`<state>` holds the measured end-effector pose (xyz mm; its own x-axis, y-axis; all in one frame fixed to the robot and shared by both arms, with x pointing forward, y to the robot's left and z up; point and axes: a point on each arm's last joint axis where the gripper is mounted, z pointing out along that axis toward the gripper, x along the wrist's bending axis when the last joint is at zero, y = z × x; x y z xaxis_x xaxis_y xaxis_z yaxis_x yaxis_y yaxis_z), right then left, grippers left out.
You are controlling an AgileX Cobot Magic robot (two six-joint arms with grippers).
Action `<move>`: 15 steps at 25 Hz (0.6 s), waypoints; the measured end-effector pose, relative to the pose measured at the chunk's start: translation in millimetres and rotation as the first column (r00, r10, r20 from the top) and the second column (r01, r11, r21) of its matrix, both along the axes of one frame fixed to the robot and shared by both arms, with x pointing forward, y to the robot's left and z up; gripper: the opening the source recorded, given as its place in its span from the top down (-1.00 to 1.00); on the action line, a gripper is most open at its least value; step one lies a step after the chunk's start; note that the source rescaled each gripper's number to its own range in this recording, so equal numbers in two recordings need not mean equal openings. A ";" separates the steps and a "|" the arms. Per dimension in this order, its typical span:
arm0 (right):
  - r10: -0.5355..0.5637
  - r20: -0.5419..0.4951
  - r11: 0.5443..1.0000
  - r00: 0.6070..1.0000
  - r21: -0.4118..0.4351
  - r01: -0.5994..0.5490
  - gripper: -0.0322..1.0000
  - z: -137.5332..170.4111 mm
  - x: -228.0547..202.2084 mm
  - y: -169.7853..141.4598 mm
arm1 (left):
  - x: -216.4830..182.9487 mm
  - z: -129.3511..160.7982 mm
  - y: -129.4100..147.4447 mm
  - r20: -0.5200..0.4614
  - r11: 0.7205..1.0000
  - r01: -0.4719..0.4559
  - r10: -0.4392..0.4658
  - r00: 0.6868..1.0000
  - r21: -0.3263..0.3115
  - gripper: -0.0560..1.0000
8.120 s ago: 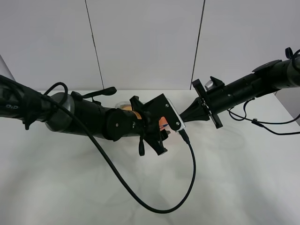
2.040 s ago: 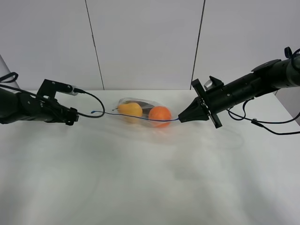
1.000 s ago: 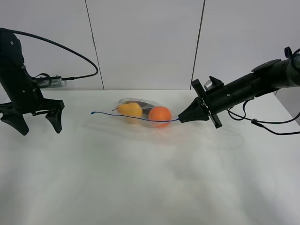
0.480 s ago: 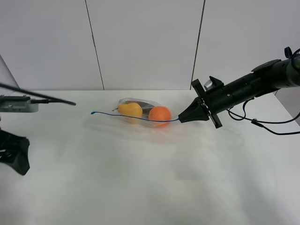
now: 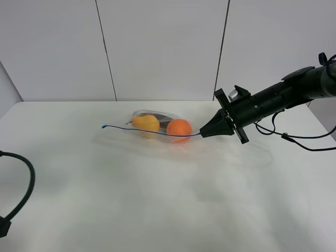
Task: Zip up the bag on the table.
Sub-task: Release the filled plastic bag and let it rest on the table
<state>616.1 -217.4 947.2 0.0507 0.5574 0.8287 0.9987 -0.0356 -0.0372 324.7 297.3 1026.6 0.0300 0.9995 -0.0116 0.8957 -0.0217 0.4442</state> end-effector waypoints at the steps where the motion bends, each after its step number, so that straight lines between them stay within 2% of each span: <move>1: 0.000 0.000 1.000 1.000 0.000 0.000 0.94 0.0 0.0 0.0 | -5.0 3.9 0.2 0.050 1.000 0.000 0.000 0.999 -0.003 -1.00; 4: 0.000 0.000 1.000 1.000 0.000 0.000 0.94 0.0 0.0 0.0 | -20.7 12.4 0.7 0.166 1.000 0.001 0.001 0.986 -0.009 -1.00; 7: 0.000 0.000 1.000 1.000 0.000 0.000 0.94 0.0 0.0 0.0 | -36.9 19.0 2.4 0.279 1.000 -0.020 0.024 0.960 -0.016 -1.00; 11: 0.000 0.000 1.000 1.000 0.000 0.000 0.94 0.0 0.0 0.0 | -58.9 24.0 4.8 0.414 0.996 -0.090 0.091 0.906 -0.022 -1.00; 15: 0.000 0.000 1.000 1.000 0.000 0.000 0.93 0.0 0.0 0.0 | -81.7 26.3 3.6 0.544 0.995 -0.096 0.095 0.834 -0.027 -1.00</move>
<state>616.1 -217.4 947.2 0.0507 0.5574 0.8287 0.9987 -0.0356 -0.0372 243.0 300.9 1052.9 -0.0643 0.9977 -0.0206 0.5077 0.0505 0.8601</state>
